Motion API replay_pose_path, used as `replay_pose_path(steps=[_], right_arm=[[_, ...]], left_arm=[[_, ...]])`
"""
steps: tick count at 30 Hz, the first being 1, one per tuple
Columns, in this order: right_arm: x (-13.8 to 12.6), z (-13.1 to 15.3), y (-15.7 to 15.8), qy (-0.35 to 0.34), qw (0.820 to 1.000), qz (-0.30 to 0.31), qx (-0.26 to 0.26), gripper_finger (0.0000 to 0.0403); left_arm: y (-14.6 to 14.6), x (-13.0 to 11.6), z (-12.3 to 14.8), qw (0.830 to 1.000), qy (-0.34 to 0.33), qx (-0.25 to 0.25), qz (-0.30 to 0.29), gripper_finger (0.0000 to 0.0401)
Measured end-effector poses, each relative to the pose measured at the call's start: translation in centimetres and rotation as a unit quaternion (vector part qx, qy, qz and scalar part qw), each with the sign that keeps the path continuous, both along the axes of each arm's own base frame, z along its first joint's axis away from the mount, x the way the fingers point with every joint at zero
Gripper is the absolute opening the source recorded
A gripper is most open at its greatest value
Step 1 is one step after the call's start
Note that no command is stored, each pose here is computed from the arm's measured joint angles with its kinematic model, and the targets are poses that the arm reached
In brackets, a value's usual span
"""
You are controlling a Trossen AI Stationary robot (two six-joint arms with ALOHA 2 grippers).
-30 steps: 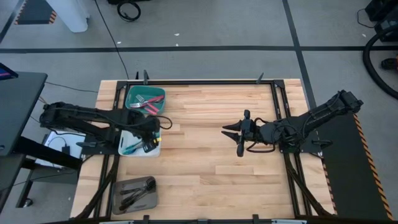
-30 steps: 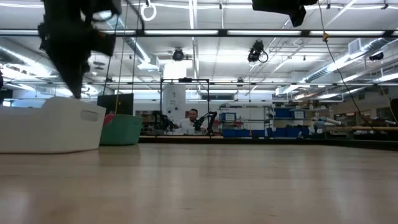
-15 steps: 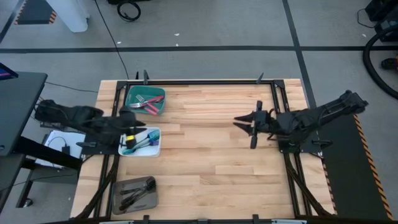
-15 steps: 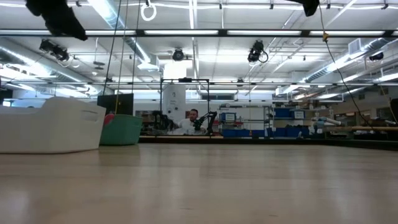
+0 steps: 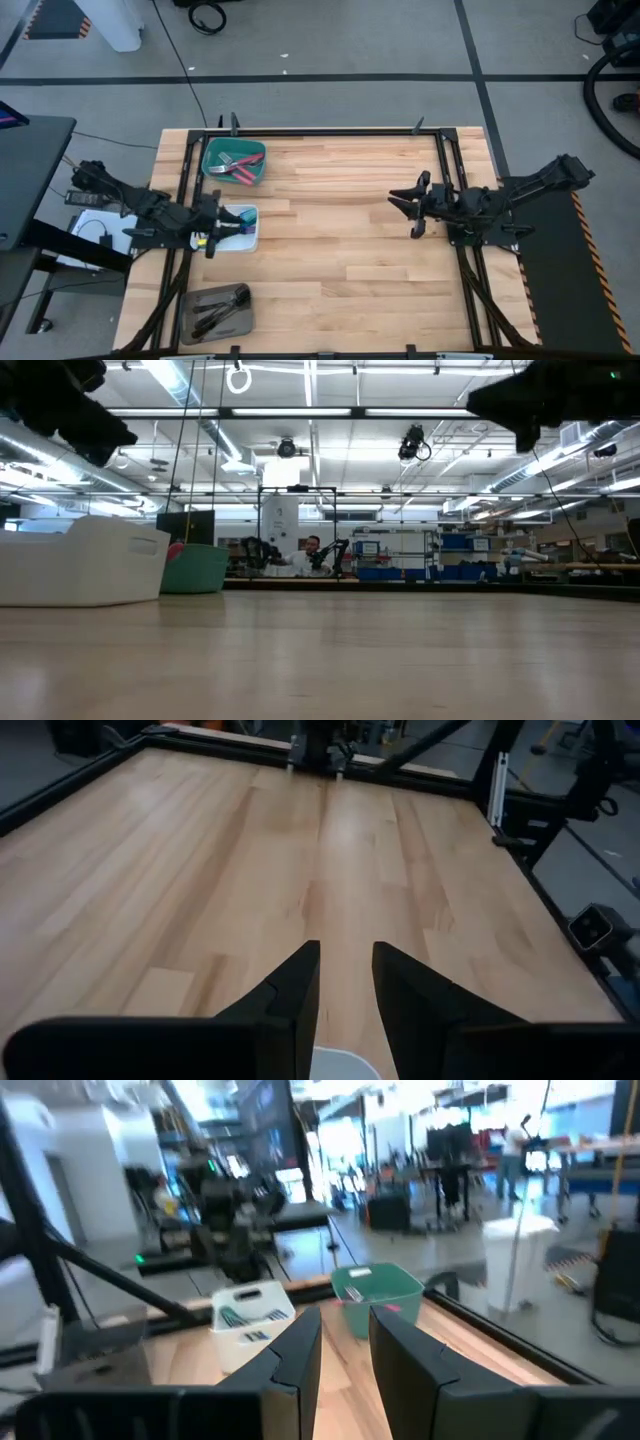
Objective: Sort silverware by color (type)
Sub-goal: Return to Home Position
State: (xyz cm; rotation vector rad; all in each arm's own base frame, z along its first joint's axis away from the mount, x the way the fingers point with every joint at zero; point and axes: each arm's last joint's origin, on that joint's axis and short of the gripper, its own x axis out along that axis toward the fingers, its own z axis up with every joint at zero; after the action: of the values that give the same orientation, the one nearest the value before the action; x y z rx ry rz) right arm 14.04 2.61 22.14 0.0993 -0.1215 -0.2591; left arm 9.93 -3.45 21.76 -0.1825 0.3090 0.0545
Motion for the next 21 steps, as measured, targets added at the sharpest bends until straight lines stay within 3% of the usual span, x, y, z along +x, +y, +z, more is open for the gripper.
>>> replay_pose_path(steps=[6,13,21], right_arm=[[-1.4,-3.7,-0.4,-0.043,0.999,0.005,0.020,0.0096],[-1.2,-3.8,-0.1,-0.033,0.998,0.058,0.018,0.0096],[-1.2,-3.9,0.1,-0.025,0.997,0.078,-0.017,0.0096]], left_arm=[[-0.5,0.5,-3.2,1.000,-0.010,0.002,-0.016,0.0105],[-1.5,0.6,-6.0,0.993,-0.050,-0.036,-0.099,0.0105],[-1.9,0.4,-6.6,0.987,-0.073,0.029,-0.138,0.0105]])
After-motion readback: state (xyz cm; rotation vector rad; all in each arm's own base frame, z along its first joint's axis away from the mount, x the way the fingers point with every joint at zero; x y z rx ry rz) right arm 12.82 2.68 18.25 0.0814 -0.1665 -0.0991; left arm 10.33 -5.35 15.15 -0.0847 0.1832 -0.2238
